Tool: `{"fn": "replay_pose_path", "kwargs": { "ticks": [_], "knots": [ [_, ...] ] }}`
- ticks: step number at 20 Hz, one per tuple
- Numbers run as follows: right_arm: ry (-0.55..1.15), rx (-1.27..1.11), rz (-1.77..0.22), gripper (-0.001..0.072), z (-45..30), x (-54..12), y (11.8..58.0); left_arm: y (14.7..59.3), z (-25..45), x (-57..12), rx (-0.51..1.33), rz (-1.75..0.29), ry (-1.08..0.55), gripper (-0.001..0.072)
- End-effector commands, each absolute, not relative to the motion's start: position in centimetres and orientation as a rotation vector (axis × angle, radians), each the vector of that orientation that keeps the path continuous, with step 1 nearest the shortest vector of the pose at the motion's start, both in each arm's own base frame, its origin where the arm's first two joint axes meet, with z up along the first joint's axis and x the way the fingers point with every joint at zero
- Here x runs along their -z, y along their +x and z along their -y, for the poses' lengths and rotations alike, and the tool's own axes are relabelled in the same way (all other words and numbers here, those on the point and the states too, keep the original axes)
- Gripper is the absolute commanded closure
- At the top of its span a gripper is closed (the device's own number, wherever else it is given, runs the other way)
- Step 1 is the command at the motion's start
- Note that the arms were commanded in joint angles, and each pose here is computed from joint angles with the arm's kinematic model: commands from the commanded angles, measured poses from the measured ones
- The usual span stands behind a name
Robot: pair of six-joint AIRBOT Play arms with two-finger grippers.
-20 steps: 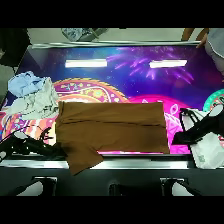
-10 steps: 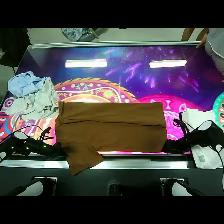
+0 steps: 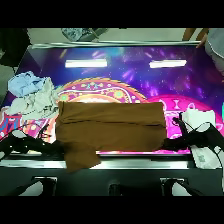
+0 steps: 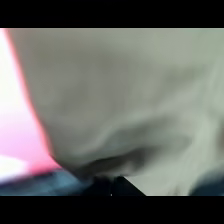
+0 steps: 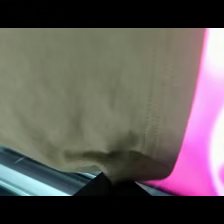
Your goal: Fold the shirts.
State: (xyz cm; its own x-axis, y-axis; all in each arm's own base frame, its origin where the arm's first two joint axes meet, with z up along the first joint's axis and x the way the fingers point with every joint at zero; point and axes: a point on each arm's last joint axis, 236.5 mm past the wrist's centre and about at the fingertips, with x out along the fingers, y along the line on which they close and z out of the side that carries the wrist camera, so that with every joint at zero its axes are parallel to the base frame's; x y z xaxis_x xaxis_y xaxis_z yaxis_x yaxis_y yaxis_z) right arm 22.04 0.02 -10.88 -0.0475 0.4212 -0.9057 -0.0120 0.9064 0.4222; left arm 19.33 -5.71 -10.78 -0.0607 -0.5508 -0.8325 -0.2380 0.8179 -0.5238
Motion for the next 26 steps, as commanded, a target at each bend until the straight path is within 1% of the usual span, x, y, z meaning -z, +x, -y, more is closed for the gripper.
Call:
{"fn": "replay_pose_path", "kwargs": {
  "ticks": [1, 3, 5, 6, 8, 11, 12, 14, 17, 21, 22, 23, 24, 25, 26],
  "knots": [
    [0.276, -0.469, -1.525, 0.0672, -0.4, 7.4, 23.7, 22.8, 6.1, 5.2, 0.352, -1.485, -0.606, 0.068],
    [0.232, -0.47, -1.437, 0.0672, 0.0, 4.8, 27.0, 26.2, 4.8, 1.6, 0.303, -1.345, -0.569, 0.0683],
    [0.124, -0.451, -1.329, 0.0672, 0.2, 2.7, 32.0, 30.0, 3.6, -0.4, 0.257, -1.24, -0.556, 0.0683],
    [0.094, -0.444, -1.306, 0.0671, 0.1, 2.2, 34.2, 31.8, 3.1, -1.0, 0.254, -1.214, -0.545, 0.0683],
    [0.055, -0.429, -1.336, 0.0671, 0.1, 3.0, 37.7, 35.1, 2.5, -1.3, 0.265, -1.211, -0.534, 0.0683],
    [0.057, -0.439, -1.403, 0.067, -1.2, 5.6, 41.5, 40.3, 2.7, -0.2, 0.319, -1.262, -0.517, 0.0682],
    [0.055, -0.443, -1.414, 0.067, -1.8, 6.4, 42.3, 41.7, 2.9, 0.3, 0.341, -1.283, -0.511, 0.0682],
    [0.118, -0.39, -1.436, 0.0669, -2.1, 8.0, 43.6, 44.0, 3.6, 1.5, 0.382, -1.331, -0.506, 0.0681],
    [0.141, -0.358, -1.459, 0.0669, -1.6, 9.7, 43.9, 46.5, 3.8, 3.5, 0.38, -1.369, -0.532, 0.068],
    [0.124, -0.35, -1.461, 0.0667, -1.3, 9.9, 43.9, 46.4, 3.9, 6.5, 0.344, -1.447, -0.601, 0.0674],
    [0.131, -0.355, -1.459, 0.0657, -1.5, 9.8, 43.9, 46.0, 4.1, 6.7, 0.341, -1.47, -0.617, 0.0586],
    [0.123, -0.365, -1.454, 0.0528, -1.4, 9.4, 44.0, 45.6, 4.2, 6.4, 0.351, -1.484, -0.616, 0.0312],
    [0.124, -0.422, -1.435, 0.039, -1.6, 8.5, 44.0, 45.1, 4.1, 5.9, 0.363, -1.498, -0.616, 0.0138],
    [0.163, -0.48, -1.413, 0.0248, -1.8, 7.6, 43.9, 44.7, 3.9, 5.1, 0.38, -1.504, -0.609, 0.0137],
    [0.221, -0.535, -1.39, 0.0133, -1.8, 6.6, 43.7, 44.4, 3.8, 4.3, 0.388, -1.501, -0.603, 0.0137]
  ]
}}
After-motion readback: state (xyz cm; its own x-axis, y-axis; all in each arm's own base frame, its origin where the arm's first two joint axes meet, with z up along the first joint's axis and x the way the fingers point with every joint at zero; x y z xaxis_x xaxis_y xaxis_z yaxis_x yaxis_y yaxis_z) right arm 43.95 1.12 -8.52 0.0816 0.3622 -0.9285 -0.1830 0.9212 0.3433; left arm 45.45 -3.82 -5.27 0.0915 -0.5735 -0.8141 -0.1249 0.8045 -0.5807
